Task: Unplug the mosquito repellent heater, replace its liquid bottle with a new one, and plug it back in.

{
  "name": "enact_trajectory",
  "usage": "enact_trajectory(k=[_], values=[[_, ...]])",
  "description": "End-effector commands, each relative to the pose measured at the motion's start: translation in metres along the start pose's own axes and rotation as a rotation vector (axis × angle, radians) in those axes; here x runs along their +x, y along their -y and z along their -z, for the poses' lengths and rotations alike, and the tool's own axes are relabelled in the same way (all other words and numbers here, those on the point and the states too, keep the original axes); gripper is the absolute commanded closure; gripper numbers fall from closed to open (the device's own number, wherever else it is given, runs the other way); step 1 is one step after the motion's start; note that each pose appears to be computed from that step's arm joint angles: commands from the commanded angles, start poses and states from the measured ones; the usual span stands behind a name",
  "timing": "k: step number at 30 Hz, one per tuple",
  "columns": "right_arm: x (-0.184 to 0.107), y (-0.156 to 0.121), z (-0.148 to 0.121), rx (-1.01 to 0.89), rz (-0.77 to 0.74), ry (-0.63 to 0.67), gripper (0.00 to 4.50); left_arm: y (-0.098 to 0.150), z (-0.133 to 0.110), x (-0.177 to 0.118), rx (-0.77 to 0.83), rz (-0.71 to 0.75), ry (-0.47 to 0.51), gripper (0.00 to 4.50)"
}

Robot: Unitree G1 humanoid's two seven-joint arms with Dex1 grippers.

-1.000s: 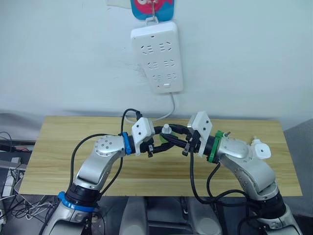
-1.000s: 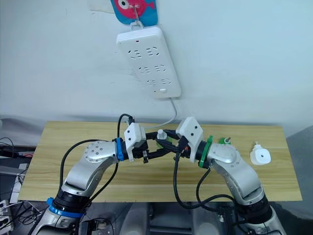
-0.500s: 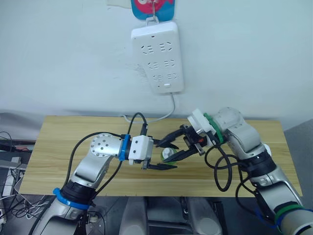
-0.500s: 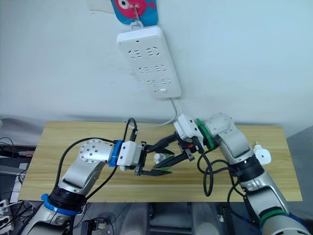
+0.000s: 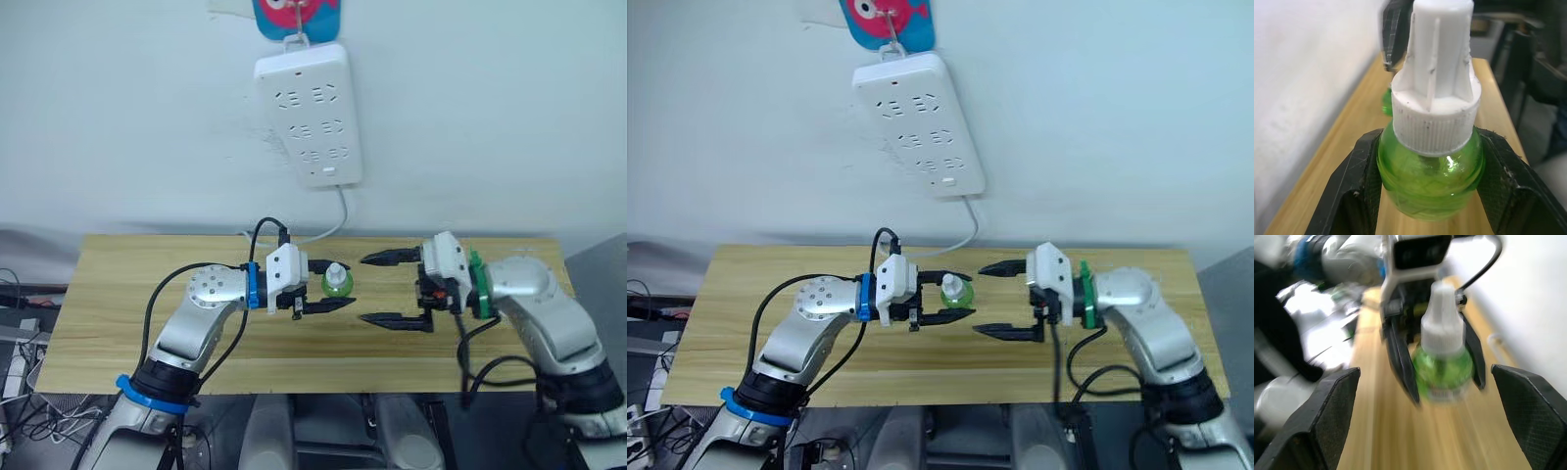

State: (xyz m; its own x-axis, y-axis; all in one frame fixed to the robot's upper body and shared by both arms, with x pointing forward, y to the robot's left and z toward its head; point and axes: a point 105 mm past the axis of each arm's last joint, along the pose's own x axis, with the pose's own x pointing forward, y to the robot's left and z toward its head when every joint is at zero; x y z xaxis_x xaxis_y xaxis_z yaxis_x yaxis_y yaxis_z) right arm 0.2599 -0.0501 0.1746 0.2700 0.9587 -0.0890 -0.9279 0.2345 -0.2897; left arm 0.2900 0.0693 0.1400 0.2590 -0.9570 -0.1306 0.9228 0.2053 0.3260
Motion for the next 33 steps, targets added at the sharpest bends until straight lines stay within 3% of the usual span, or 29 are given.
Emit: enact_trajectory(k=[1,7,15,18,21,27,30,33], values=[[0.015,-0.002,-0.015,-0.019,0.121,0.024,0.01,0.002,-0.011,0.001,0.024,-0.023,0.031,2.23],[0.031,0.008,-0.006,-0.012,0.223,-0.029,0.01,0.011,-0.013,0.003,0.026,0.008,0.034,2.23],[-0.01,0.039,0.005,-0.012,0.305,-0.097,0.01,0.011,-0.013,0.002,0.023,0.018,0.033,2.23],[-0.034,0.038,-0.002,0.012,0.267,-0.084,0.01,0.01,-0.012,0.0,0.023,0.018,0.028,2.23],[-0.041,0.026,-0.006,0.031,0.184,-0.071,0.01,0.008,-0.011,-0.001,0.025,0.019,0.025,2.23],[-0.01,-0.003,-0.017,0.057,0.034,0.015,0.01,0.005,-0.011,0.002,0.031,0.025,0.028,2.23],[0.016,-0.002,-0.021,0.06,0.054,0.058,0.01,0.006,-0.012,0.003,0.036,0.032,0.033,2.23],[0.024,0.01,-0.016,0.054,0.133,0.049,0.01,0.007,-0.013,0.002,0.035,0.037,0.033,2.23]])
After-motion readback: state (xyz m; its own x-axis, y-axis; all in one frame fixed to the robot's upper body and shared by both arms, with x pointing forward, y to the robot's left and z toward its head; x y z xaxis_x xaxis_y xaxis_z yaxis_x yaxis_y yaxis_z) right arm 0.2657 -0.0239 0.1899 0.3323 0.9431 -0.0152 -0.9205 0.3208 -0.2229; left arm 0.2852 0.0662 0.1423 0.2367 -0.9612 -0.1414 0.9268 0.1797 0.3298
